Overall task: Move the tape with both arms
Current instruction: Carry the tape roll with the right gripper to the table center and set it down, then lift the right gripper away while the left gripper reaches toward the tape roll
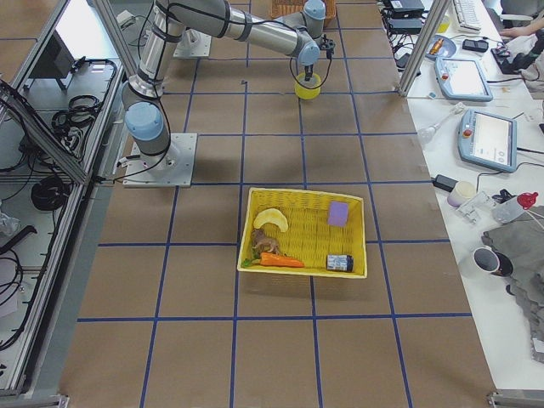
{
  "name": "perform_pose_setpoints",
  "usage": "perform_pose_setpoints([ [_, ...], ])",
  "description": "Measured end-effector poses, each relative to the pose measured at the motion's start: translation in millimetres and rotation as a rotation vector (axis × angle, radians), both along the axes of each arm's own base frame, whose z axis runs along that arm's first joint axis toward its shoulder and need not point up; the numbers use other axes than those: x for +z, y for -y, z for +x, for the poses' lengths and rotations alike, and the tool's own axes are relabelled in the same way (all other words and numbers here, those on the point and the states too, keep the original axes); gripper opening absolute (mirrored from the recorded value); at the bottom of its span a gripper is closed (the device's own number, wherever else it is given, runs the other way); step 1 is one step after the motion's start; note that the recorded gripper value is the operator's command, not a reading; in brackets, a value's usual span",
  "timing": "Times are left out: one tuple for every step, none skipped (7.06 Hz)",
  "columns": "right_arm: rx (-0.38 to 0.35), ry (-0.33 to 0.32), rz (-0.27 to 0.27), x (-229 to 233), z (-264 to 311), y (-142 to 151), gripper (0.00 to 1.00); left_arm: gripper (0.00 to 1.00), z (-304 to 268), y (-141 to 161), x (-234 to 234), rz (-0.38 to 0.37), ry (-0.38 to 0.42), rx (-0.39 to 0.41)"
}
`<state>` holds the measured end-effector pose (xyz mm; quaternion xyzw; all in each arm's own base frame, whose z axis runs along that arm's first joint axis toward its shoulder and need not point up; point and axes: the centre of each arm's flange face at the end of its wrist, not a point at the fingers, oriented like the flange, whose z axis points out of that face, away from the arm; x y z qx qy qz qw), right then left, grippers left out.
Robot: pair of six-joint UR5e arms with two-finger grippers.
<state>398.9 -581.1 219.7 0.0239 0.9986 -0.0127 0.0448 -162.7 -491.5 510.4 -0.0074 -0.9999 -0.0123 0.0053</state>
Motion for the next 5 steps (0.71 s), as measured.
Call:
perform_pose_setpoints([
  [0.001,0.004,0.002,-1,3,-2,1.00,1.00,0,0,0,0.000,0.000,0.000],
  [-0.001,0.011,-0.009,9,3,-3,1.00,1.00,0,0,0,0.001,0.000,0.000],
  [-0.001,0.014,-0.026,28,-1,-6,1.00,1.00,0,1,-1,0.002,0.000,-0.003],
  [0.010,-0.004,-0.038,51,-16,-7,1.00,1.00,-1,4,-6,0.006,-0.005,-0.006],
  [0.012,-0.033,-0.041,76,-46,-3,1.00,1.00,-4,13,-19,0.008,-0.037,0.015],
])
